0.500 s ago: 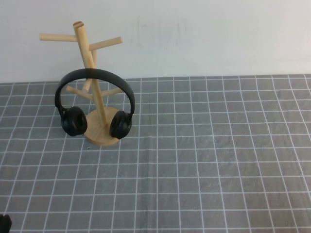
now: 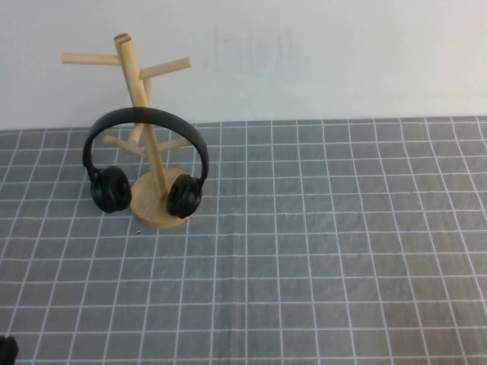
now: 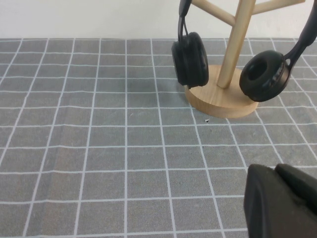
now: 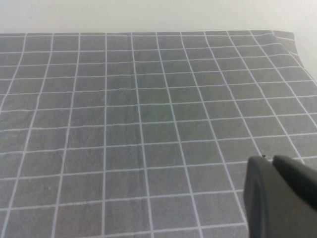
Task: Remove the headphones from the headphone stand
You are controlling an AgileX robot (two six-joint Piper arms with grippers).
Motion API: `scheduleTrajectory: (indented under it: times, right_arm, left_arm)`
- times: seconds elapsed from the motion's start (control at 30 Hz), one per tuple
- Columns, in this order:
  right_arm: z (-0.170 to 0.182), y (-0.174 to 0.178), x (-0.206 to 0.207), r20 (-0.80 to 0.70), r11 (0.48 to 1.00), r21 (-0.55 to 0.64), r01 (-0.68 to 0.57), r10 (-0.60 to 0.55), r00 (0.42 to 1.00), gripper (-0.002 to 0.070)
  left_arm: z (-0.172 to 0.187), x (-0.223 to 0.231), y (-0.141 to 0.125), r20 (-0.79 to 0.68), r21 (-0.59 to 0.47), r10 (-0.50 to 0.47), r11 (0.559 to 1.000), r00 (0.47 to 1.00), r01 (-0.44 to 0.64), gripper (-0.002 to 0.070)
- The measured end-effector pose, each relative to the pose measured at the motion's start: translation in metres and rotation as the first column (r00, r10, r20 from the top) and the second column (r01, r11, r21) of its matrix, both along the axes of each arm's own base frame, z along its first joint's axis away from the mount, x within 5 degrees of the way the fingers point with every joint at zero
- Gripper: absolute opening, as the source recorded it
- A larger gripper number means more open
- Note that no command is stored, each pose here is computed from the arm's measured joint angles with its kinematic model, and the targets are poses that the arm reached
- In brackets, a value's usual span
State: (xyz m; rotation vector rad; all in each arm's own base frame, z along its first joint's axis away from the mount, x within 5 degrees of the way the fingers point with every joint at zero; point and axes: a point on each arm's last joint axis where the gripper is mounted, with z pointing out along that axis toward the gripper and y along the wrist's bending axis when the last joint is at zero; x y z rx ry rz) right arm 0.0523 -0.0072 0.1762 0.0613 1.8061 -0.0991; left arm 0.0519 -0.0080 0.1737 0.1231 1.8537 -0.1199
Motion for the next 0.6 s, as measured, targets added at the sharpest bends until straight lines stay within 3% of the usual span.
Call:
scheduleTrajectory:
  times: [0.6]
  right_arm:
    - [0.0000,0.0000,0.0000,0.000,1.000,0.000,0.000,0.000,1.000,-0.0006]
  left_arm:
    - [0.0000,0.0000,-0.0002,-0.001,-0.007,-0.001,1.000,1.000,0.001,-0.0003]
